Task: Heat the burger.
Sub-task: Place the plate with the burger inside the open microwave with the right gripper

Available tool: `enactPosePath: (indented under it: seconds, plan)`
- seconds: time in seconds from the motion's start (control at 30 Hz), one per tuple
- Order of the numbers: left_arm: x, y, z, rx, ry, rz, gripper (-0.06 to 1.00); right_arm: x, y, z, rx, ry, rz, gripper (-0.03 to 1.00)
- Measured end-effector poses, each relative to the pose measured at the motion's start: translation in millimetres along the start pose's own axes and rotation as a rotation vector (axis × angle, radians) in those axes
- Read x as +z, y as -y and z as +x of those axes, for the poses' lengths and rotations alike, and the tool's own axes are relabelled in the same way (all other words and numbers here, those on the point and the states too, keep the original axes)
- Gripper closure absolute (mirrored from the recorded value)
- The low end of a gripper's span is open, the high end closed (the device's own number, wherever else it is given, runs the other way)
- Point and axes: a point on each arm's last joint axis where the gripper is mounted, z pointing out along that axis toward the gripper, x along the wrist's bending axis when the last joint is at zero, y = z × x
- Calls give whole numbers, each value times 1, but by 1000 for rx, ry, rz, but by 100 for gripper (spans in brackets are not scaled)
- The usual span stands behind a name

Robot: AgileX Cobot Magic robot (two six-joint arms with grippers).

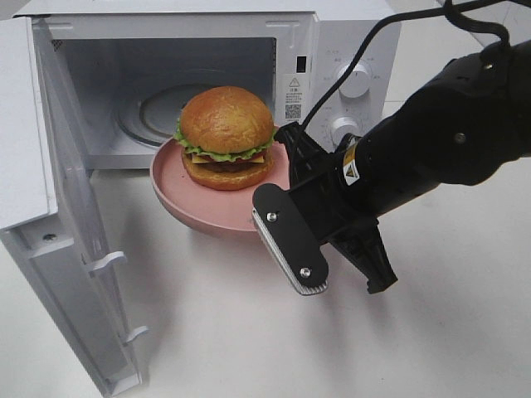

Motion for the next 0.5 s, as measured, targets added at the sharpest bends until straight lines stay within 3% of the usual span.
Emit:
enactPosePath:
  seconds: [0.5]
  plan:
    - [0, 0, 0, 0, 0, 0, -5, 16, -4, -23, 9, 7, 2, 93]
